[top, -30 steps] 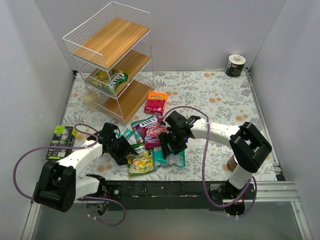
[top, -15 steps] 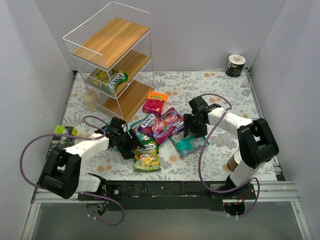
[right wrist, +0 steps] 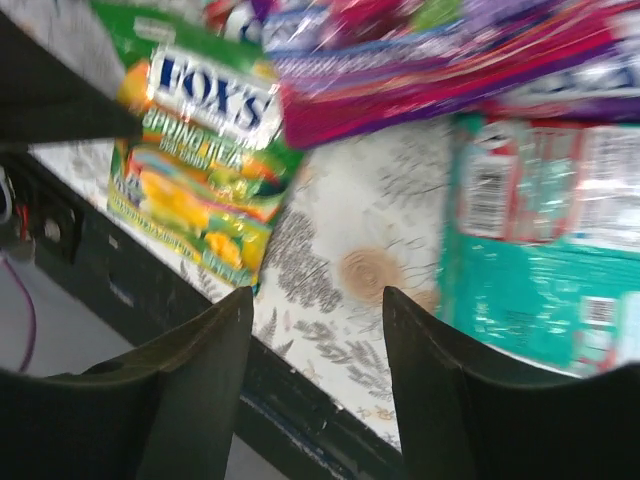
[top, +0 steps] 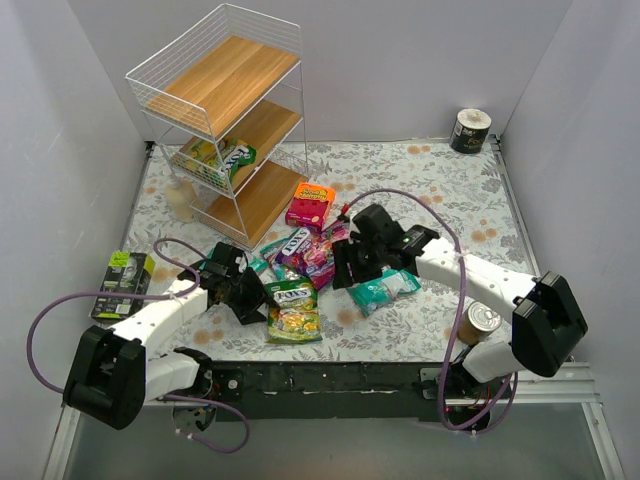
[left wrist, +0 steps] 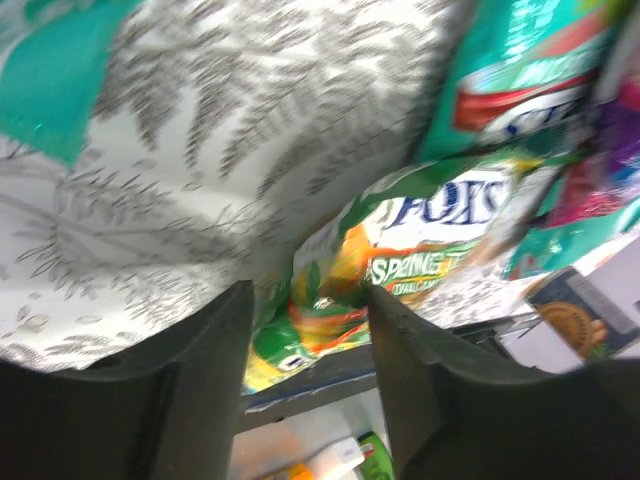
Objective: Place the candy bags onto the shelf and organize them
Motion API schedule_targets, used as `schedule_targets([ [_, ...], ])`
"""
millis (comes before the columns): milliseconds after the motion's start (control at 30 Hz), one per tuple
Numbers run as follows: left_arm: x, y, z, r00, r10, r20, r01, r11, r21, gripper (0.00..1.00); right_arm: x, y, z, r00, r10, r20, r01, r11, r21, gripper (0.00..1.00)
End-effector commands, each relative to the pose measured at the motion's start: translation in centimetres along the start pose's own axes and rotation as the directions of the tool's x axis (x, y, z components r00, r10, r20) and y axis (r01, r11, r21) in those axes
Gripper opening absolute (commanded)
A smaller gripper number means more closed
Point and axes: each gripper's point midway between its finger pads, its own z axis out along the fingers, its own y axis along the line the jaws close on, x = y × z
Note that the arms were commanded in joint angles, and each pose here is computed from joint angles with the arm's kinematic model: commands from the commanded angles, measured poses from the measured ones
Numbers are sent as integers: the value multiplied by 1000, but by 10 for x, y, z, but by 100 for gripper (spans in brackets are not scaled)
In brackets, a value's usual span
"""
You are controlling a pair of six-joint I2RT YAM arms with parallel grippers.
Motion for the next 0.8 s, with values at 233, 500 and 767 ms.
schedule_targets([
  [233, 49, 30, -3, 976, 28, -214, -33, 999, -17, 25, 69, 29, 32, 981, 8, -193, -15, 999, -35, 56],
  [500, 74, 0, -9, 931, 16, -365, 21, 995, 99, 29, 93, 12, 26, 952, 185, -244, -166, 981, 99, 72],
  [767, 81, -9, -9, 918, -21, -397, 69, 992, 108, 30, 117, 23, 23, 890, 397, -223, -407, 913, 3, 83],
])
